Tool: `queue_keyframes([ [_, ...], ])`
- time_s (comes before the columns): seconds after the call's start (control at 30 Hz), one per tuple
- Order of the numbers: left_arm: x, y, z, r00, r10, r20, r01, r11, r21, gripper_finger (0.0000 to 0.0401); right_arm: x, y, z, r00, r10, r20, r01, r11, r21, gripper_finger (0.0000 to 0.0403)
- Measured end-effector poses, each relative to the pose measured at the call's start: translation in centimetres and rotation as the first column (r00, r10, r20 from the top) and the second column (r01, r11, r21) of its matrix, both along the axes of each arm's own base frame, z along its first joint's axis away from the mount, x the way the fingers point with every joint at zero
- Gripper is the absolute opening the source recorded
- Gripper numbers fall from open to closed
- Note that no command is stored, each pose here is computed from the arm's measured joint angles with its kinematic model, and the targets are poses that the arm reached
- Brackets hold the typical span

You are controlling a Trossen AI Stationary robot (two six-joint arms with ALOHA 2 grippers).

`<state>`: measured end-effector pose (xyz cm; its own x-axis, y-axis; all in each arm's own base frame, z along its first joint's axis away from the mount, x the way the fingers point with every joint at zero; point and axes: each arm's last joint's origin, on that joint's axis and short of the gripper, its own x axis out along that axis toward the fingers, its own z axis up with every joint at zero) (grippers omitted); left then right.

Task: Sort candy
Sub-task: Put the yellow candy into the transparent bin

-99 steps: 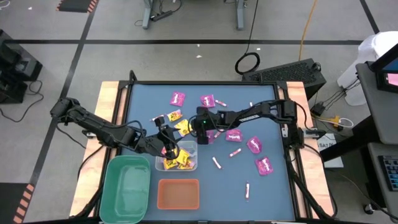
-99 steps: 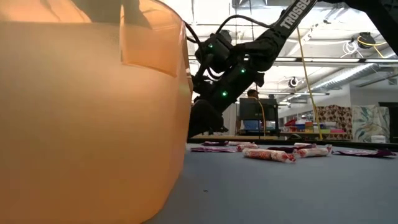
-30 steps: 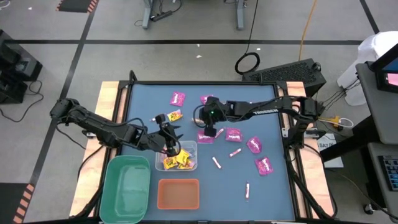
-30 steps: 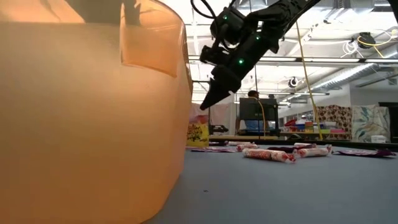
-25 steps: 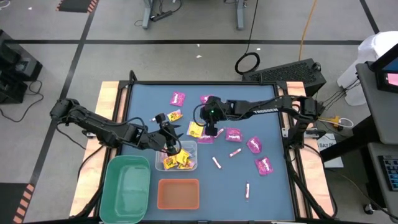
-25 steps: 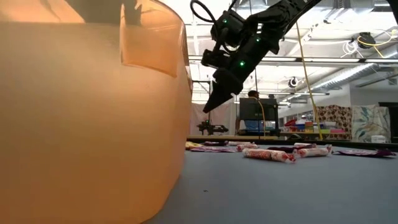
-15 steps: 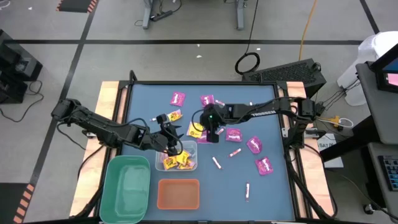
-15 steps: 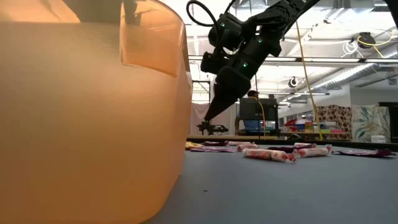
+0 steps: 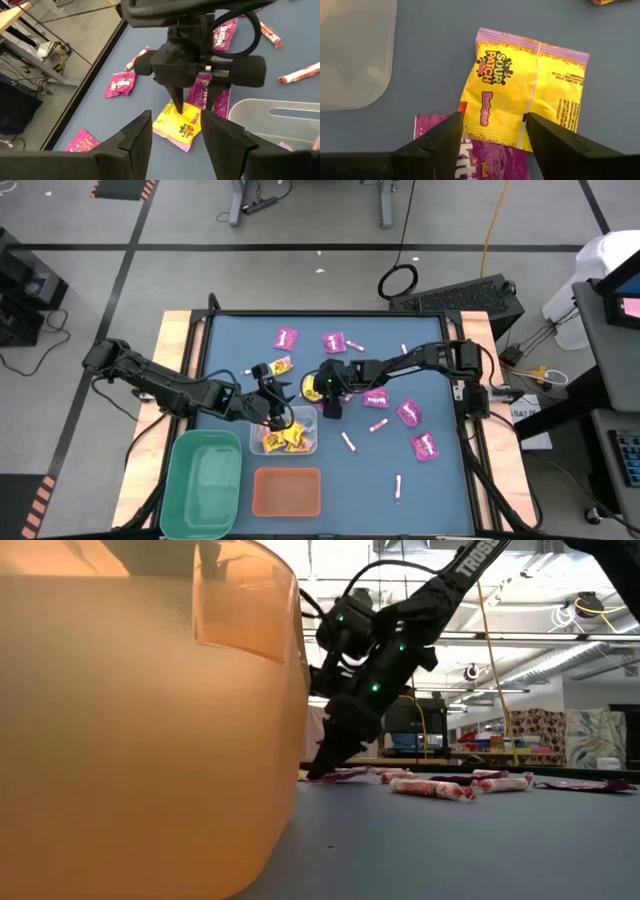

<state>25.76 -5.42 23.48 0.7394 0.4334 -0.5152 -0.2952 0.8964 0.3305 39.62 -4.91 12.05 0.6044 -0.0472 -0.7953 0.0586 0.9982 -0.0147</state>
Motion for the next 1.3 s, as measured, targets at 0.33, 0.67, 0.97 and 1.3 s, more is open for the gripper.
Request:
queue_keyframes([
  [0.33, 0.0, 0.0, 0.0, 1.0, -0.008, -0.002, 0.008, 1.0, -0.008, 0.0173, 0.1, 0.0, -0.7, 0.999, -0.031, -0.014, 0.032, 0.999, 0.031, 0.0091],
  [0.67, 0.0, 0.0, 0.0, 1.0, -0.009, -0.002, 0.009, 1.0, -0.008, 0.0173, -0.1, -0.5, -0.2, 0.999, -0.047, -0.008, 0.048, 0.999, 0.023, 0.0005],
  [0.97, 0.0, 0.0, 0.0, 1.0, -0.012, -0.004, 0.012, 1.0, -0.003, 0.0173, -1.4, -0.5, 4.4, 0.999, -0.042, 0.033, 0.043, 0.998, -0.038, 0.0001],
  [1.3, 0.9, -0.4, 1.0, 0.991, -0.106, 0.084, 0.103, 0.994, 0.038, 0.0173, -4.1, 1.1, 11.1, 0.992, 0.013, 0.126, -0.009, 1.0, -0.03, 0.0],
])
